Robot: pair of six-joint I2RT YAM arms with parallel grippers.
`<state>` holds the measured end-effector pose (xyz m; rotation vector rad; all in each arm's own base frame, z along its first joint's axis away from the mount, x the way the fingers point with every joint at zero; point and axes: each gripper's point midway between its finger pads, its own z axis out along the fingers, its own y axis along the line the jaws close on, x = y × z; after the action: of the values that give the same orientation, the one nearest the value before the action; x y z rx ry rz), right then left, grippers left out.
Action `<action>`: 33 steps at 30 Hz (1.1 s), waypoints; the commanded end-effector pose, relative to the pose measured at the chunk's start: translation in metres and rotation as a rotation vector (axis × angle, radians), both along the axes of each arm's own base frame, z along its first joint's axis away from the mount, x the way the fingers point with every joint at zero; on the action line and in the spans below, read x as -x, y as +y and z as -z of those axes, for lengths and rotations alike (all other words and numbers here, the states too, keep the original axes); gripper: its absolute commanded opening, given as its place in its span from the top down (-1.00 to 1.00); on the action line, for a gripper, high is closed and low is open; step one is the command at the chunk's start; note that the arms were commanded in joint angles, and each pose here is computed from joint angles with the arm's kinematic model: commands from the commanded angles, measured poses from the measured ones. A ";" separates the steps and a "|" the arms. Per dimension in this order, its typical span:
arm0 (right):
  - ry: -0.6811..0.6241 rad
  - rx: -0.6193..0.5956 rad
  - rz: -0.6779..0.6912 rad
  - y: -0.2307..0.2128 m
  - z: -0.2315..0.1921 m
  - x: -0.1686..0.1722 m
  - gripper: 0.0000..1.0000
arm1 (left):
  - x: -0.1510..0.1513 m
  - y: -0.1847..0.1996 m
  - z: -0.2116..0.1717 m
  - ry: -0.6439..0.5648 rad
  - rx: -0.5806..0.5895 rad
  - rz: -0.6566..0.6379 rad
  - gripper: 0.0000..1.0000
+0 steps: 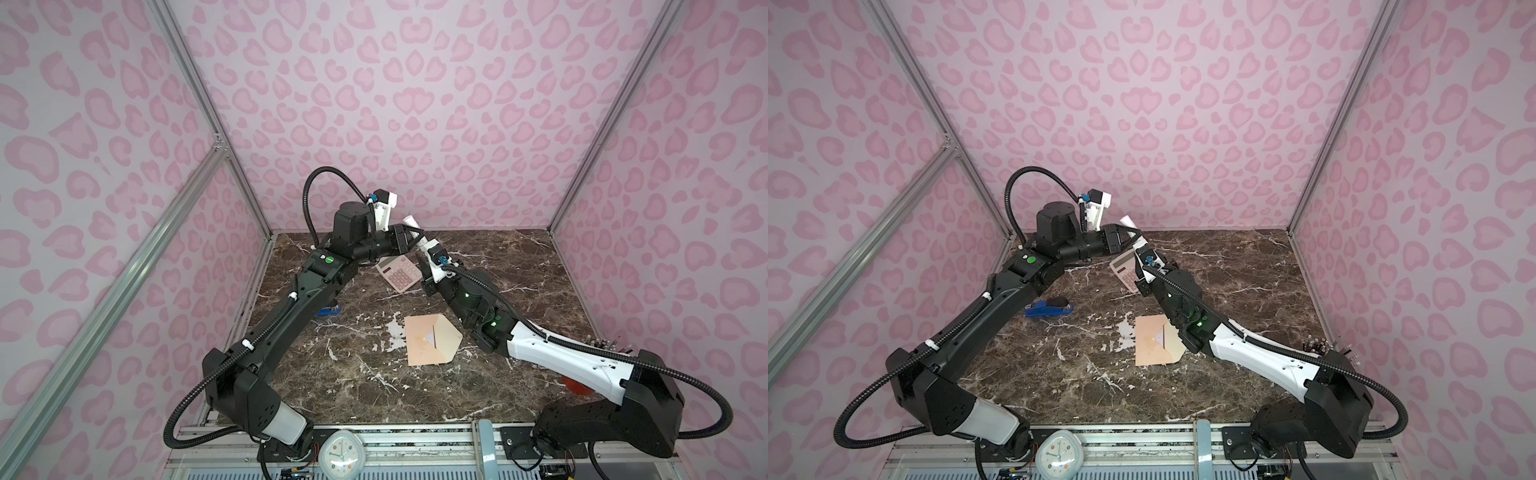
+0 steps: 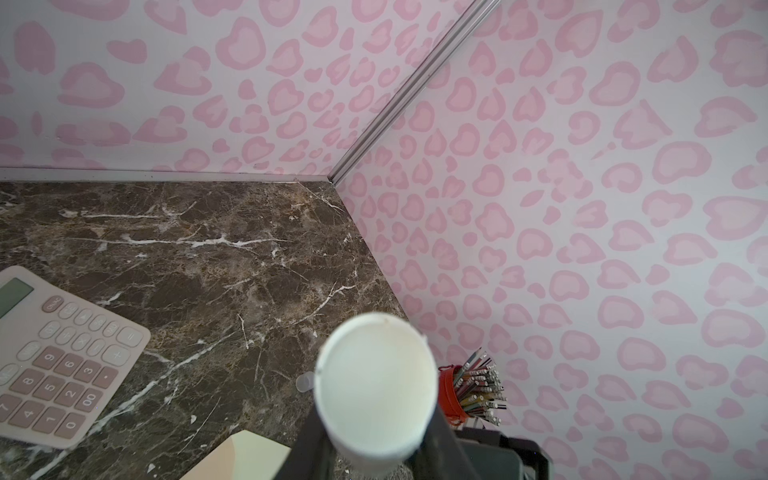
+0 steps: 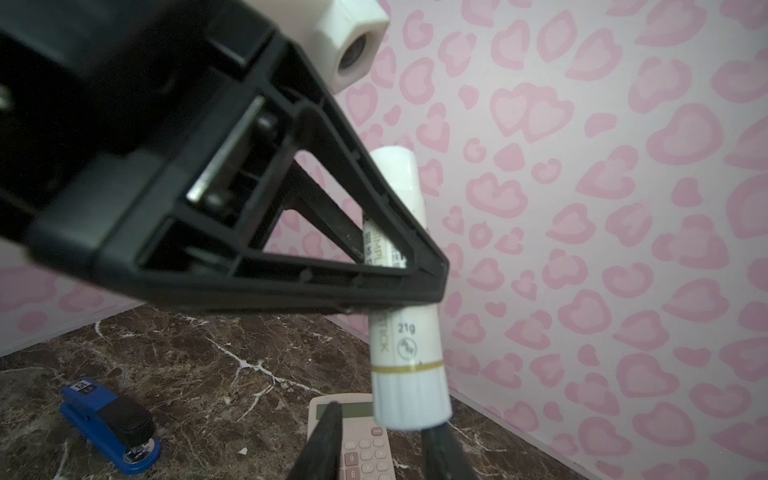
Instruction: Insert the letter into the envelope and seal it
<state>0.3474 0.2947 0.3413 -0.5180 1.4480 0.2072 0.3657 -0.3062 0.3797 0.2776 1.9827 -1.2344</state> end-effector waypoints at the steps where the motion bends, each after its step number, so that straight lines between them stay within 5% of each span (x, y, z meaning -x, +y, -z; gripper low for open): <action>1: -0.040 -0.083 -0.001 -0.003 -0.020 0.002 0.29 | 0.007 -0.003 0.006 0.019 -0.016 0.040 0.93; 33: 0.043 -0.055 -0.015 -0.014 0.007 0.003 0.08 | 0.010 -0.002 0.011 0.034 -0.030 0.036 0.92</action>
<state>0.3449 0.2793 0.3301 -0.4787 1.4955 0.2650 0.3595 -0.3083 0.3645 0.2824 2.0532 -1.2396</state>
